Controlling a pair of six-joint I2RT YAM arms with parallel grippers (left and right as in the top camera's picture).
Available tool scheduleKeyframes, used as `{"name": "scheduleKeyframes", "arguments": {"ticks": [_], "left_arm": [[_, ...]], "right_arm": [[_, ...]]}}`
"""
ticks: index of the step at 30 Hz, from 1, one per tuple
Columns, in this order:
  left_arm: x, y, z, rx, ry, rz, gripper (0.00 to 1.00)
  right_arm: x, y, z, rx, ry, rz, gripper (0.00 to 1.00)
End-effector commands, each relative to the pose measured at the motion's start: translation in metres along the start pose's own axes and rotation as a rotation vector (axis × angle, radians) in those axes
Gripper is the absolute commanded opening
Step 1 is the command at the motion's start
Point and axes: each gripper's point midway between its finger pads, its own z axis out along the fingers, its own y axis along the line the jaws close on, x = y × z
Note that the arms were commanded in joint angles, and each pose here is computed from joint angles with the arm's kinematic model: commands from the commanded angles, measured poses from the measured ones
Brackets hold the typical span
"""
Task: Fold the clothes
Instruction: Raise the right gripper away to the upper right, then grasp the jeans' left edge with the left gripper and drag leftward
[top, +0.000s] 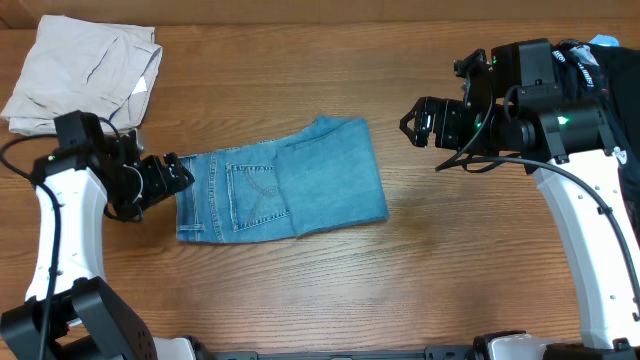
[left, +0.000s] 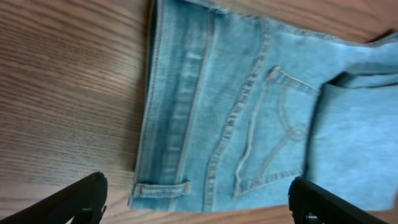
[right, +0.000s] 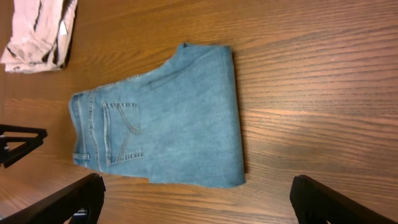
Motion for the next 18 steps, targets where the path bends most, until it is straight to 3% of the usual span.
{"name": "scheduleKeyframes", "arguments": {"ticks": [1, 18], "left_arm": [[0.005, 0.008, 0.013, -0.023, 0.015, -0.011, 0.98], [0.012, 0.019, 0.084, 0.072, 0.168, 0.057, 0.98]], "right_arm": [[0.000, -0.002, -0.002, 0.016, -0.004, -0.034, 1.00], [0.009, -0.005, -0.002, 0.025, 0.032, -0.038, 1.00]]}}
